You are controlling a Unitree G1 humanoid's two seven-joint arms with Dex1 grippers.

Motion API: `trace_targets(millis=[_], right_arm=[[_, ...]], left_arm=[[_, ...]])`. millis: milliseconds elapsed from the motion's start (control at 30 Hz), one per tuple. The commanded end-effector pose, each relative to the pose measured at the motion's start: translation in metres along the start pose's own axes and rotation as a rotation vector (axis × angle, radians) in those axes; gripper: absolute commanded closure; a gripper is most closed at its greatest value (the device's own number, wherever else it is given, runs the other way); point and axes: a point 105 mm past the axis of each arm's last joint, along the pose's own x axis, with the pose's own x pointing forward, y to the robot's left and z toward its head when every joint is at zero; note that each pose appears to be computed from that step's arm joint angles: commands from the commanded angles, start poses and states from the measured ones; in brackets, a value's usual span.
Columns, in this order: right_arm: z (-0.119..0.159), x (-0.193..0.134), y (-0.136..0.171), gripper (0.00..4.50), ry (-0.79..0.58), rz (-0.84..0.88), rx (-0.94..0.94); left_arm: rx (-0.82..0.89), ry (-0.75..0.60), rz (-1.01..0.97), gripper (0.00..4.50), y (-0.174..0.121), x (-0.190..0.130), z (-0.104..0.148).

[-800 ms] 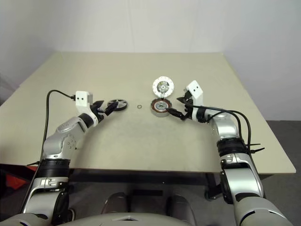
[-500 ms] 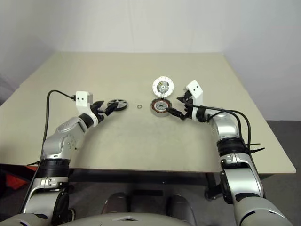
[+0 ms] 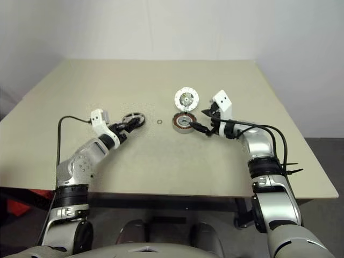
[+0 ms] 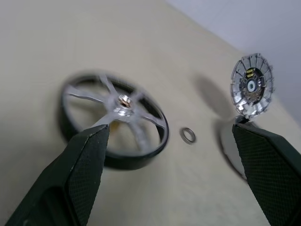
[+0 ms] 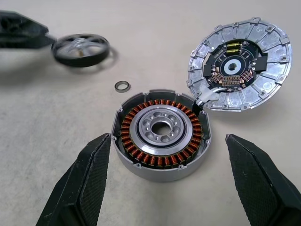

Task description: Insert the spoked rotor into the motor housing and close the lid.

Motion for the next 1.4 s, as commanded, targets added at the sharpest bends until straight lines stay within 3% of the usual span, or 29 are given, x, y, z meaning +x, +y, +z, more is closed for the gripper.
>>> trace_targets(millis=[33,233,467,767,1400], right_arm=[[0.018,-0.005,-0.005,0.09,-0.054,-0.011,-0.035],[0.016,-0.006,-0.007,0.09,-0.048,-0.014,-0.031],[0.014,-0.004,-0.005,0.09,-0.046,-0.01,-0.025],[0.01,-0.005,-0.007,0.09,-0.042,-0.016,-0.019],[0.015,-0.006,0.003,0.09,-0.044,-0.001,-0.024]], left_arm=[[-0.078,-0.003,-0.022,0.08,-0.008,-0.004,0.004],[-0.147,-0.018,-0.077,0.08,-0.015,-0.011,0.011],[-0.322,-0.048,-0.269,0.08,-0.043,-0.023,0.017],[-0.461,0.074,0.011,0.08,0.007,-0.022,-0.031],[-0.46,-0.253,0.097,0.08,0.033,-0.024,0.025]])
